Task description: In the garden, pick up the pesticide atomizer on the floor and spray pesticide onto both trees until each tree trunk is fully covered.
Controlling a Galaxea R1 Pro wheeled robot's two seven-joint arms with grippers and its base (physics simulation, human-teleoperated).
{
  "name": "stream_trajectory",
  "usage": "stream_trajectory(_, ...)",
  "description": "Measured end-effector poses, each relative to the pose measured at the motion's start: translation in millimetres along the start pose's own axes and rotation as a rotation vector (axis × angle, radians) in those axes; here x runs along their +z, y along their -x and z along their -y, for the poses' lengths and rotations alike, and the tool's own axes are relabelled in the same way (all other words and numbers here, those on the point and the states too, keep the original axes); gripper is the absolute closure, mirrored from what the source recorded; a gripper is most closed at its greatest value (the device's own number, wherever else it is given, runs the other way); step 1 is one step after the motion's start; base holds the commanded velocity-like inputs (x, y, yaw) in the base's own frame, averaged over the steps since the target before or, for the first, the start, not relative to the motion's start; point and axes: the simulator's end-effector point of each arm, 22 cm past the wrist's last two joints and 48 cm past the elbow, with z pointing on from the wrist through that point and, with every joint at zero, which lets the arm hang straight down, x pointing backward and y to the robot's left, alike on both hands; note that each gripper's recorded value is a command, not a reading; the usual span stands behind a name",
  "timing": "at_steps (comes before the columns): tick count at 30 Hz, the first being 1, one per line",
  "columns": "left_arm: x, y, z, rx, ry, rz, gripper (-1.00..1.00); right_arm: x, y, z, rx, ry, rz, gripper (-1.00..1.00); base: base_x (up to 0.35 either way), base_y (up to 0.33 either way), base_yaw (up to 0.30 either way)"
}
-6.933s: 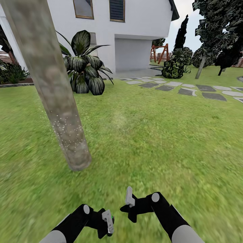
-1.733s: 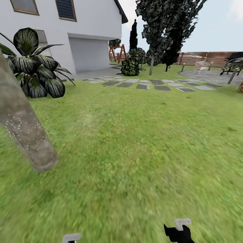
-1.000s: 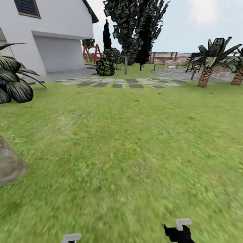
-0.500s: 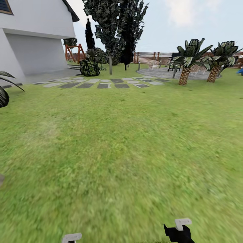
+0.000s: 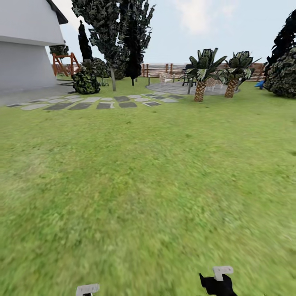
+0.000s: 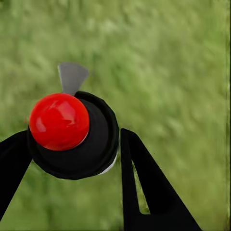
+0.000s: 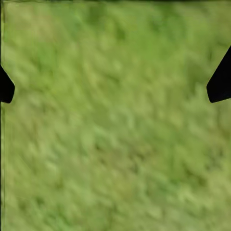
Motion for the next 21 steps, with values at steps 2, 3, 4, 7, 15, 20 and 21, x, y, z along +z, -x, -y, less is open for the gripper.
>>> stream_trajectory(2,0.0,0.0,0.0,0.0,0.0,0.0,1.0,0.0,0.0,0.0,0.0,0.0,0.0,-1.0,0.0,-0.273,-0.267)
stream_trajectory(3,0.0,0.0,0.0,0.0,0.0,0.0,1.0,0.0,0.0,0.0,0.0,0.0,0.0,-1.0,0.0,-0.273,-0.267)
stream_trajectory(4,0.0,0.0,0.0,0.0,0.0,0.0,1.0,0.0,0.0,0.0,0.0,0.0,0.0,-1.0,0.0,-0.273,-0.267)
stream_trajectory(7,0.0,0.1,0.0,0.0,0.0,0.0,1.0,0.0,0.0,0.0,0.0,0.0,0.0,-1.0,0.0,-0.273,-0.267)
stream_trajectory(15,0.0,-0.1,0.1,0.001,0.0,0.0,1.0,0.0,0.0,-0.3,0.0,0.0,0.0,-1.0,0.0,-0.273,-0.266)
stream_trajectory(20,0.0,-0.2,0.1,0.001,0.0,0.0,1.0,0.0,0.0,-0.1,0.0,0.0,0.0,-1.0,0.0,-0.273,-0.266)
stream_trajectory(21,0.0,0.0,0.1,0.001,0.0,0.0,1.0,0.0,0.0,-0.2,0.0,0.0,0.0,-1.0,0.0,-0.273,-0.266)
